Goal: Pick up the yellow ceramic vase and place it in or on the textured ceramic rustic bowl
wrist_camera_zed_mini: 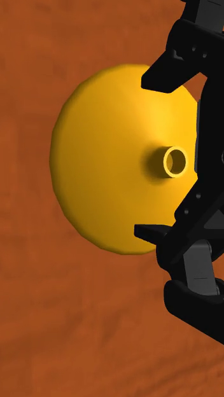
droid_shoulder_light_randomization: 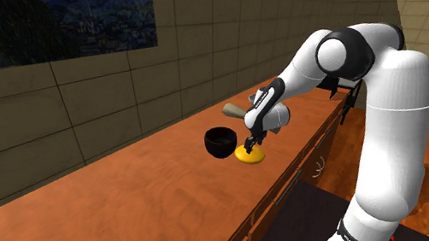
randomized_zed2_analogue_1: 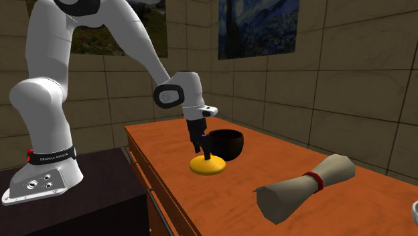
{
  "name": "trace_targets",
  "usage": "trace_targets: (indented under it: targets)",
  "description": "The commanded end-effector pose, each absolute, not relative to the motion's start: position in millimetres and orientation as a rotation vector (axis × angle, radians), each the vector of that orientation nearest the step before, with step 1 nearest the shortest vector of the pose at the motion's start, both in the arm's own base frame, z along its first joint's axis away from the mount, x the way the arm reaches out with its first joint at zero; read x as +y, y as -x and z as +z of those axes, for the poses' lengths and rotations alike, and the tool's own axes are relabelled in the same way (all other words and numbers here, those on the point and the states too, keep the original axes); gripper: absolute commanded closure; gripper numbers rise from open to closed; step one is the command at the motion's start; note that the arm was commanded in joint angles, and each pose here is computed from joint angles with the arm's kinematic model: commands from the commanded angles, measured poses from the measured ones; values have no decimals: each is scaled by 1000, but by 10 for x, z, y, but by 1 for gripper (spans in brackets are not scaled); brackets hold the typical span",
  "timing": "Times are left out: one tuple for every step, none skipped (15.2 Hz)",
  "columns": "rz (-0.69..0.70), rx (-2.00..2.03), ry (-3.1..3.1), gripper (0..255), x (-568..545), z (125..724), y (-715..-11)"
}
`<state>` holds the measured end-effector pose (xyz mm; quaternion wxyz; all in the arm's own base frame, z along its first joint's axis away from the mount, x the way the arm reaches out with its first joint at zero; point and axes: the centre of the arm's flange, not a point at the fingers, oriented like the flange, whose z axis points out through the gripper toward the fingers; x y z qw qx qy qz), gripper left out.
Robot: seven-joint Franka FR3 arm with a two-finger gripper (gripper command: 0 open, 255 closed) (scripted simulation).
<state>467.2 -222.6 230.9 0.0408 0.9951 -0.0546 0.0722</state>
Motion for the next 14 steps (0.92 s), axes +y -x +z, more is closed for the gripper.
trace_targets:
  targets:
    - [221, -167, -3047, 0, -2227, 2307, -4674]
    - [221, -167, -3047, 0, -2227, 2307, -4674]
    - [221, -167, -3047, 0, -2227, 2307, -4674]
    - [221, -167, -3047, 255, -2227, 2307, -4674]
    - [221, -167, -3047, 255, -2227, 2307, -4674]
    - [221, -167, -3047, 255, -2227, 2307, -4674]
    - [221, -167, -3047, 255, -2227, 2307, -4674]
    - [221, -167, -3047, 255, -2227, 2308, -4674]
    - [221, -167, -3047, 255, -2227, 2308, -4673]
    - [221, -167, -3047, 255, -2227, 2307, -4674]
    - [221, -167, -3047, 255, -2227, 2307, -4674]
    - [221, -167, -3047, 255, -2227, 2306, -4674]
    - [221, -167, -3047, 255, -2227, 2307, -4674]
    - [221, -167, -3047, 255, -2227, 2360, -4674]
